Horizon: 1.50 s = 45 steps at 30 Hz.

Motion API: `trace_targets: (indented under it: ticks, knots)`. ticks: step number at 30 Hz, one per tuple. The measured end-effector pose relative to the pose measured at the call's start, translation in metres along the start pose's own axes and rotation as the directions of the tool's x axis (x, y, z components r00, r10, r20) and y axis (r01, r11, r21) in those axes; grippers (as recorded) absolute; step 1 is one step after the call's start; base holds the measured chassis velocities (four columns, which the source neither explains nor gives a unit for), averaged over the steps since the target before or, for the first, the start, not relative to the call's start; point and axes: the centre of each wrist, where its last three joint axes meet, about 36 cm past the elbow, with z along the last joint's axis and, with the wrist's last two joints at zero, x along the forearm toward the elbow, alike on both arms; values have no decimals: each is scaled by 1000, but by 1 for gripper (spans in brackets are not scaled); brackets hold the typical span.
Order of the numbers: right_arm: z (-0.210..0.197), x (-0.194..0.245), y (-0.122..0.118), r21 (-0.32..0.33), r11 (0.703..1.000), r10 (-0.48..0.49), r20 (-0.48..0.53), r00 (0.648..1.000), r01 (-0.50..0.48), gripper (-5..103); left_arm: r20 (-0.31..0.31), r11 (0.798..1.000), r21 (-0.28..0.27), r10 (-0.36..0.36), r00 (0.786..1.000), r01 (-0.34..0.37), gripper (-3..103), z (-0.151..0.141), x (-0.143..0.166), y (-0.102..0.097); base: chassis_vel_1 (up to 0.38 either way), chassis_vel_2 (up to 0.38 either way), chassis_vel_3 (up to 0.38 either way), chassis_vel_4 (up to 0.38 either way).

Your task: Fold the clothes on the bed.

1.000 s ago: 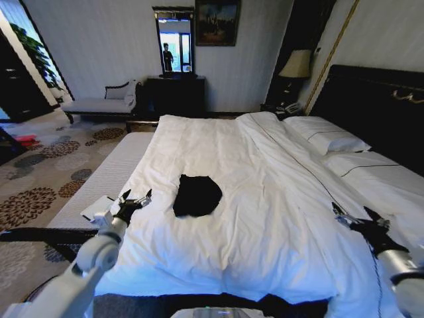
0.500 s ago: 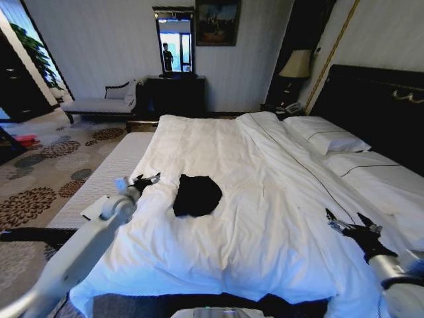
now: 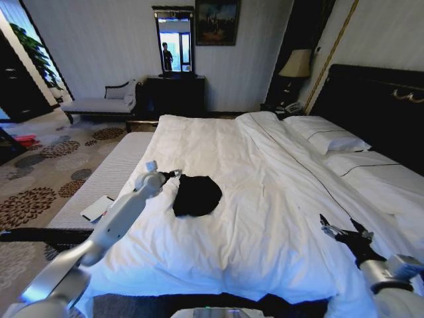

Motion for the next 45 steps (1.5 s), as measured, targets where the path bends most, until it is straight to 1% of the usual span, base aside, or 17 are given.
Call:
trace_targets:
  ticks: [3,4,6,8,10,12,15,18,22,26,30,34,37,40,41,43,45]
  knots:
    - [4,0,0,-5,1000,6,-8,1000,-6,100,-75,998,14,-54,996,55,103,-20,-15,1,0,0,0,0]
    - [4,0,0,-5,1000,6,-8,1000,-6,100,-75,998,14,-54,996,55,103,-20,-15,1,0,0,0,0]
    - [7,0,-1,-5,1000,12,-16,1000,-12,100,-129,996,22,-85,988,89,99,-32,-28,1,0,0,0,0]
    - [8,0,-1,-7,1000,13,-18,1000,-14,100,-150,995,33,-93,984,99,97,-38,-37,-1,0,0,0,0]
    - [9,-1,-2,-8,1000,16,-18,1000,-16,100,-183,993,64,-88,979,102,91,-47,-53,-12,0,0,0,0]
    - [9,-1,-2,-8,1000,17,-18,1000,-17,100,-190,993,70,-85,978,100,91,-48,-57,-15,0,0,0,0]
    - [8,-1,-5,-10,1000,25,-14,1000,-25,100,-224,992,100,-48,973,72,86,-47,-74,-35,0,0,0,0]
    - [8,0,-6,-14,999,29,-15,999,-29,100,-238,992,99,-51,970,76,85,-42,-81,-42,0,0,0,0]
    - [8,1,-10,-58,998,33,-18,999,-34,100,-242,991,65,-97,965,116,84,-33,-88,-41,0,0,0,0]
    - [9,0,-20,-57,997,52,-24,998,-54,100,-252,989,79,-99,963,123,82,-32,-92,-37,0,0,0,0]
    - [5,2,-25,-141,988,55,-30,998,-59,100,-257,988,94,-92,962,120,82,-35,-96,-36,0,0,0,0]
    - [4,3,-26,-150,987,59,-30,998,-62,100,-259,988,95,-92,961,120,73,-36,-99,-35,0,0,0,0]
    - [3,2,-26,-148,987,59,-29,998,-63,100,-266,988,100,-86,960,117,57,-35,-104,-34,0,0,0,0]
    - [2,1,-25,-144,988,58,-28,998,-61,100,-270,989,97,-86,959,116,51,-34,-108,-33,0,0,0,0]
    - [2,1,-25,-143,988,58,-29,998,-61,100,-274,989,93,-89,958,118,40,-32,-111,-33,0,0,0,0]
    - [2,1,-24,-141,988,58,-29,998,-61,100,-277,989,94,-88,957,118,40,-32,-113,-35,0,0,0,0]
    - [2,0,-24,-136,989,58,-31,998,-61,100,-278,988,99,-84,957,116,29,-32,-115,-37,0,0,0,0]
